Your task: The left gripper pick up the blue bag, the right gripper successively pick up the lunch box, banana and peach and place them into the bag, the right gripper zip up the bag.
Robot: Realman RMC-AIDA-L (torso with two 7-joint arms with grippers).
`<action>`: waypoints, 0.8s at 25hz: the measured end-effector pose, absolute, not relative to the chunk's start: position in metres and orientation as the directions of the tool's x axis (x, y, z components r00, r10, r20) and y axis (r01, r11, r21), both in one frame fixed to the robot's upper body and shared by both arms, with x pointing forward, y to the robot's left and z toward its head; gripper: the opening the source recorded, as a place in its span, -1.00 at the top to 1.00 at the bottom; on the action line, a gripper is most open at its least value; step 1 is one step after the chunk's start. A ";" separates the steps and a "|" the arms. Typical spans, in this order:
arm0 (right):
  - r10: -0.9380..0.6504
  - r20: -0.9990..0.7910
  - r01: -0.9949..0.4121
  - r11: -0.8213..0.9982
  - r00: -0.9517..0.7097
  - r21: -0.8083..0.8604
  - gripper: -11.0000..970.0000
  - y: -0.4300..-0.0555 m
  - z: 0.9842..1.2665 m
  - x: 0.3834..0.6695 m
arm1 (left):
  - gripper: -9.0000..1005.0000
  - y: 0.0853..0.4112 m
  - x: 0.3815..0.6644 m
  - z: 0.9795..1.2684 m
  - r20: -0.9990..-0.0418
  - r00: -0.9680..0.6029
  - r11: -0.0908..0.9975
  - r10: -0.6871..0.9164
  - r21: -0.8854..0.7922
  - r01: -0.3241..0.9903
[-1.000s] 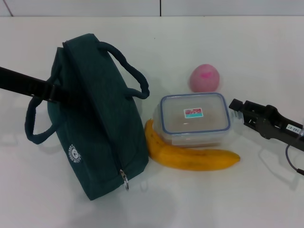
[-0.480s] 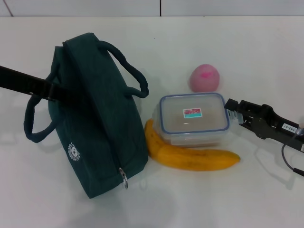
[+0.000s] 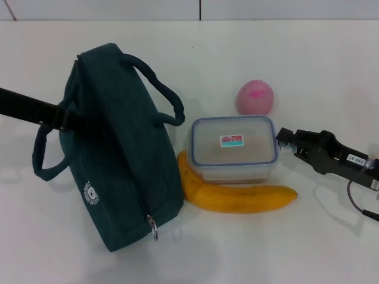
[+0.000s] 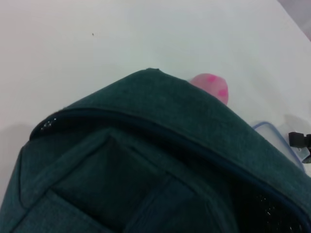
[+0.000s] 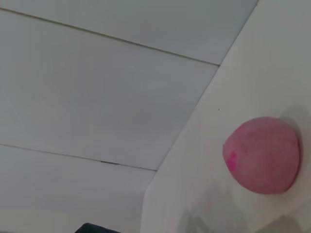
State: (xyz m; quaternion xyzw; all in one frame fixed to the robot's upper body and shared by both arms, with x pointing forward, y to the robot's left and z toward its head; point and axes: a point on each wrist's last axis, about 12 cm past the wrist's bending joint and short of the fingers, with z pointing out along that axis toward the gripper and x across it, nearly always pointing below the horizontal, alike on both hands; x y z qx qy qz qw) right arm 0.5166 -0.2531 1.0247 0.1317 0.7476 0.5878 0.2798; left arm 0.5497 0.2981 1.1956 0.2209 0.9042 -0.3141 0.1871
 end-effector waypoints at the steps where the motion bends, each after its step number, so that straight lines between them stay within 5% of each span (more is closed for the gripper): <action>1: 0.525 -0.264 -0.133 0.274 -0.809 0.953 0.66 -0.253 1.025 0.517 | 0.90 0.298 0.550 1.195 -0.476 -0.833 0.704 0.283 -0.487 0.517; 20: 0.590 -0.215 -0.129 0.185 -0.778 0.974 0.78 -0.262 1.030 0.510 | 0.90 0.306 0.552 1.199 -0.502 -0.822 0.711 0.268 -0.472 0.520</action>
